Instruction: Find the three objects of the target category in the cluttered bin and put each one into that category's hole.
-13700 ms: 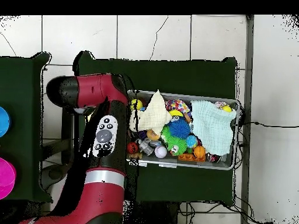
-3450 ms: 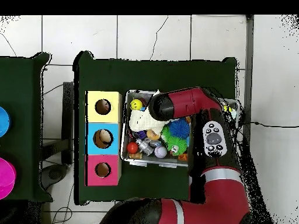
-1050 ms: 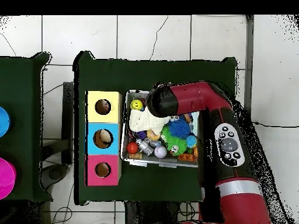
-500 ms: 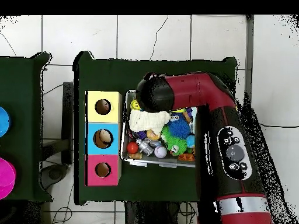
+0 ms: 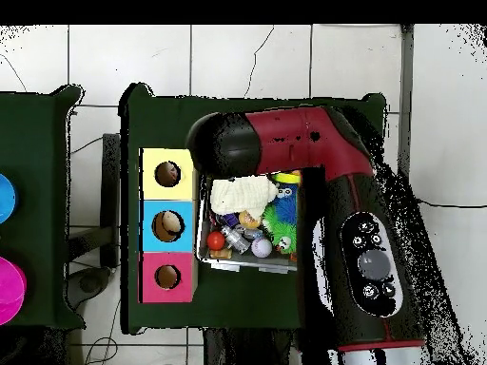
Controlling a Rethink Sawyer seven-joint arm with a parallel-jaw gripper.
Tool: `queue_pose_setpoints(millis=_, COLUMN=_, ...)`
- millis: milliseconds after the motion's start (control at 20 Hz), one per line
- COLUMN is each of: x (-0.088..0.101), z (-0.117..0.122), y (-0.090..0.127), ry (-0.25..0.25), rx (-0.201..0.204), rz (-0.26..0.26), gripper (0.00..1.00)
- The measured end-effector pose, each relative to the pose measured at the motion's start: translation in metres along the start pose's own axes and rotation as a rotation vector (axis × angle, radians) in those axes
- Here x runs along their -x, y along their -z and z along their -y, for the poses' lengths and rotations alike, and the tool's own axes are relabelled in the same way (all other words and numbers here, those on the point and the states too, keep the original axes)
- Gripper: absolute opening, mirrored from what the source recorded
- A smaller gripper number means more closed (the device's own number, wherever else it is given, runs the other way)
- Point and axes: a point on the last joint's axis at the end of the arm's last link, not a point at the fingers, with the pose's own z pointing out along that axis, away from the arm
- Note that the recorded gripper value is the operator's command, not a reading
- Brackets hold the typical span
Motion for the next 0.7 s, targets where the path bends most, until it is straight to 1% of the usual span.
queue_pose_setpoints(millis=150, x=-0.005, z=-0.019, y=0.010, ry=0.016, rx=0.010, rz=0.001, gripper=0.00)
queue_pose_setpoints(millis=200, x=-0.009, z=-0.030, y=0.014, ry=0.028, rx=0.018, rz=0.003, gripper=0.00)
queue_pose_setpoints(millis=350, x=-0.018, z=-0.053, y=0.021, ry=0.053, rx=0.032, rz=0.005, gripper=0.00)
queue_pose_setpoints(millis=400, x=-0.023, z=-0.064, y=0.024, ry=0.065, rx=0.037, rz=0.004, gripper=0.00)
queue_pose_setpoints(millis=500, x=-0.031, z=-0.077, y=0.026, ry=0.082, rx=0.042, rz=0.001, gripper=0.00)
queue_pose_setpoints(millis=700, x=-0.056, z=-0.111, y=0.027, ry=0.131, rx=0.044, rz=-0.007, gripper=0.00)
